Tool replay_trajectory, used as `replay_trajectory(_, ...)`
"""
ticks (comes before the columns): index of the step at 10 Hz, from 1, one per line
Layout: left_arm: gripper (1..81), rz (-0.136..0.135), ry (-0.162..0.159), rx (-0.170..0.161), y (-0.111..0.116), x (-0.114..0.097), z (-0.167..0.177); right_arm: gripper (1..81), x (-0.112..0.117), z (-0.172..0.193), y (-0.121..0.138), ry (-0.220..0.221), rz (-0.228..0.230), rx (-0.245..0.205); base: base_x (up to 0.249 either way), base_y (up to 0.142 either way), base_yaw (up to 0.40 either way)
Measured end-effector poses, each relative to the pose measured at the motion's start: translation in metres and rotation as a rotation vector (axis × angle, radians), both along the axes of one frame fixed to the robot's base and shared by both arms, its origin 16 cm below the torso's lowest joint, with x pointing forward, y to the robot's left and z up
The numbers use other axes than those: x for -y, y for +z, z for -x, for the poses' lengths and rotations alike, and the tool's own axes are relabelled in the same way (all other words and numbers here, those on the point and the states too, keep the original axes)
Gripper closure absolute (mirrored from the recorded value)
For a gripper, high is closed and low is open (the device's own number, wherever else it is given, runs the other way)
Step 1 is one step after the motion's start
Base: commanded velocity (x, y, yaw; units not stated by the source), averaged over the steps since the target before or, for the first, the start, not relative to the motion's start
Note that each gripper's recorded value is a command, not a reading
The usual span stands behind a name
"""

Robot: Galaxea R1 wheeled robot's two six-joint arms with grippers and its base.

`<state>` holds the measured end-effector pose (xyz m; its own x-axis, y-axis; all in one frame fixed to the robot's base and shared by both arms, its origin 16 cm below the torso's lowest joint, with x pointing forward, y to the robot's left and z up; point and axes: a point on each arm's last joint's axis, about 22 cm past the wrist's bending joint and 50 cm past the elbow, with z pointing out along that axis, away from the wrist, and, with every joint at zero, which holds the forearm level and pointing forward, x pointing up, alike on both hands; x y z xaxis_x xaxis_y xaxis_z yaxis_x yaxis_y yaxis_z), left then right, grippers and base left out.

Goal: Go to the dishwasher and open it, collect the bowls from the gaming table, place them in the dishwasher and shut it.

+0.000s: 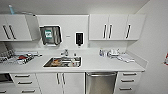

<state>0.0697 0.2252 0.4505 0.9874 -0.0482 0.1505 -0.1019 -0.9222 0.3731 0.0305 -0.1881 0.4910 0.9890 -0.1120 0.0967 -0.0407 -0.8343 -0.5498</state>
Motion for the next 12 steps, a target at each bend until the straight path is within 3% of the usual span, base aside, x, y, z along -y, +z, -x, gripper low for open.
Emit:
replay_trajectory(2,1.0,-0.001,-0.001,-0.013,-0.001,0.0,0.012,1.0,0.0,0.012,-0.001,0.003,0.001,-0.014,0.109,0.0,0.0)
replay_trajectory(4,1.0,-0.001,0.0,0.005,0.0,0.0,-0.003,1.0,0.0,-0.003,0.0,-0.001,0.0,0.006,0.125,0.0,0.0)
replay_trajectory(12,1.0,0.0,0.0,0.001,0.0,0.0,0.0,1.0,0.0,0.001,0.0,-0.001,0.0,0.003,0.129,0.0,0.0)
